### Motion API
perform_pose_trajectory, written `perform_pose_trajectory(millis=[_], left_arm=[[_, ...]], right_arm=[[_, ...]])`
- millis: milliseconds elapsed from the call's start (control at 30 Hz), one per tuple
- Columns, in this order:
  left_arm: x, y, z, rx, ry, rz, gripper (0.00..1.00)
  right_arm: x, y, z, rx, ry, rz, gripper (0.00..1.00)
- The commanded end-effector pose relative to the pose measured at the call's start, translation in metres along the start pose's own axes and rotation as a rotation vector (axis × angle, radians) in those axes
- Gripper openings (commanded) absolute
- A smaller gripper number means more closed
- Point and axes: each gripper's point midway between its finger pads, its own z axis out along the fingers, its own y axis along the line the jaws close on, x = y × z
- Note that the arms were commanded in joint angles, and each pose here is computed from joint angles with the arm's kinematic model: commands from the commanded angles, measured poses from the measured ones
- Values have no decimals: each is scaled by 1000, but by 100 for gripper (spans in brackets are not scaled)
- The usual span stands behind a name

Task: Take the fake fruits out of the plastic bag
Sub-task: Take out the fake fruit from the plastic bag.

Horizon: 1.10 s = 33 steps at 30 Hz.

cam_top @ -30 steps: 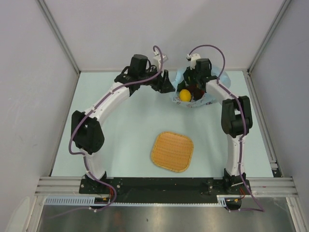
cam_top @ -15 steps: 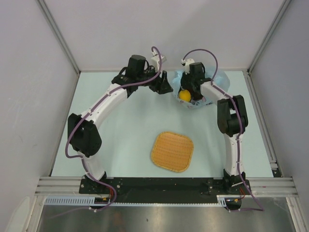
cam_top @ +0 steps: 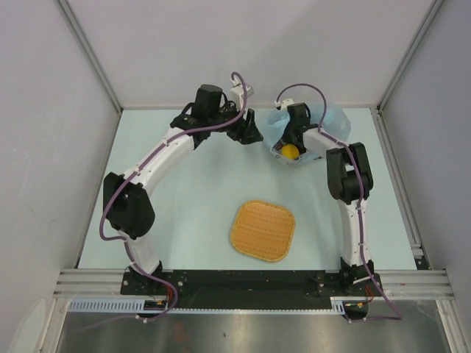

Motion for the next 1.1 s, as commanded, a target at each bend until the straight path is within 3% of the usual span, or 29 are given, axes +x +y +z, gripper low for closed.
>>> perform_pose_trajectory(millis=[0,67,167,367,467,600,767,933,1067], left_arm=[[-18,-8,-19,-14,-51,57,66],[-17,-7,-19,-16,-49,56,66],[-19,-8,-20,-22,-55,63,66],[-26,-9,-23,-17,-74,64,66],[-27,-10,-23,-4,-79,51,66],[-30,-16,-24,45,-89,47,66],[-36,-28,-30,96,-102,39,66],[-43,-40,-41,126,-120,47,67],[-54,-48,-62,122,-160,50,68]], right_arm=[[-12,-11,2,29,-34,-54,63],[-27,-15,-8,24,-70,-52,52],[-60,-23,-34,18,-139,-16,43],[-105,-25,-104,-50,-219,11,38],[-104,-9,-137,-149,-234,13,38],[-69,7,-164,-282,-202,76,37],[-74,21,-219,-431,-270,117,36],[-80,45,-284,-528,-319,60,36],[-47,83,-312,-610,-216,-63,35]])
